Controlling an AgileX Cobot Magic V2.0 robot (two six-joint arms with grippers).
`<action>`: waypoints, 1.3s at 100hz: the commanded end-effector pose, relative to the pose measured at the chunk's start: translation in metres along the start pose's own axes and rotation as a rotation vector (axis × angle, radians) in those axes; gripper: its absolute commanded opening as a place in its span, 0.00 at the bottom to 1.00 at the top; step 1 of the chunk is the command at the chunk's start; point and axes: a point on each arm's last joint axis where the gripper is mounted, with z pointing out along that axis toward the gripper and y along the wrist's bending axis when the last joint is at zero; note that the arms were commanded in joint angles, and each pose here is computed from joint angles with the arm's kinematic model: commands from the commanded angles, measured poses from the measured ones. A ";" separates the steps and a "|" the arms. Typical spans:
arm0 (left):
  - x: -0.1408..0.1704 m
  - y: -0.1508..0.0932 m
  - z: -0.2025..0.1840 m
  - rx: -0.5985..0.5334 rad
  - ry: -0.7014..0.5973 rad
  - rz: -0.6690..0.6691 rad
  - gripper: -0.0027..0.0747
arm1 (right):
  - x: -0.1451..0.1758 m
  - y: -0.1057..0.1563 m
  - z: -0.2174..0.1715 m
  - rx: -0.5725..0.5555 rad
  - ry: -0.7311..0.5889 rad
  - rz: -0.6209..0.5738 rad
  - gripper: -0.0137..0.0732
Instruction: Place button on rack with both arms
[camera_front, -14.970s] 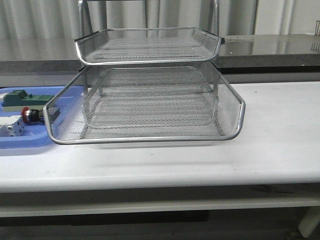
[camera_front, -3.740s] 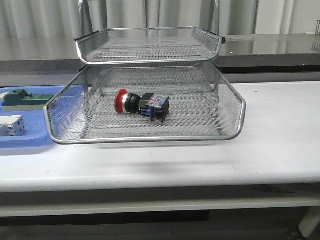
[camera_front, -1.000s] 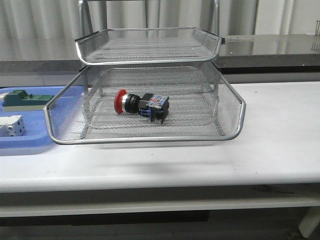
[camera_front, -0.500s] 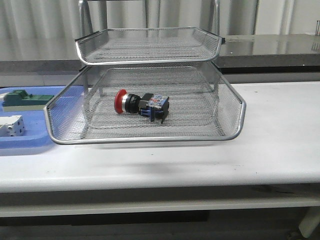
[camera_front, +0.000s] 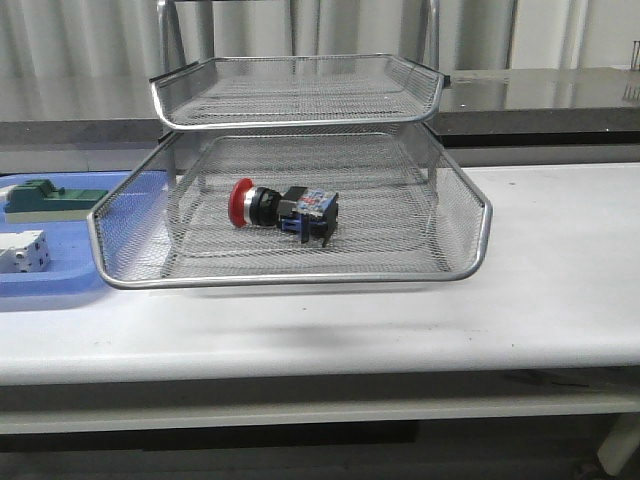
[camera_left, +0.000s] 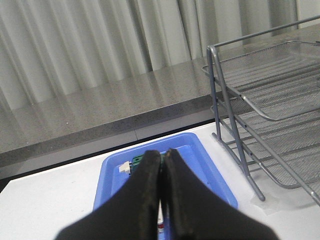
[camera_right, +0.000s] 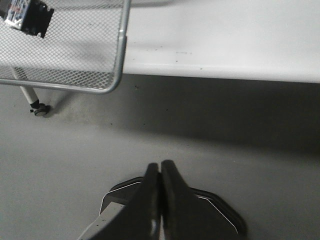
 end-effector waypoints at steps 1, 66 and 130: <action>-0.015 0.005 0.000 -0.041 -0.092 -0.021 0.01 | -0.016 0.014 0.009 -0.047 -0.069 -0.039 0.08; -0.015 0.005 0.000 -0.041 -0.092 -0.021 0.01 | -0.004 0.113 0.108 -0.213 0.063 -0.302 0.08; -0.015 0.005 0.000 -0.041 -0.092 -0.021 0.01 | -0.029 0.143 0.149 -0.177 0.047 -0.494 0.08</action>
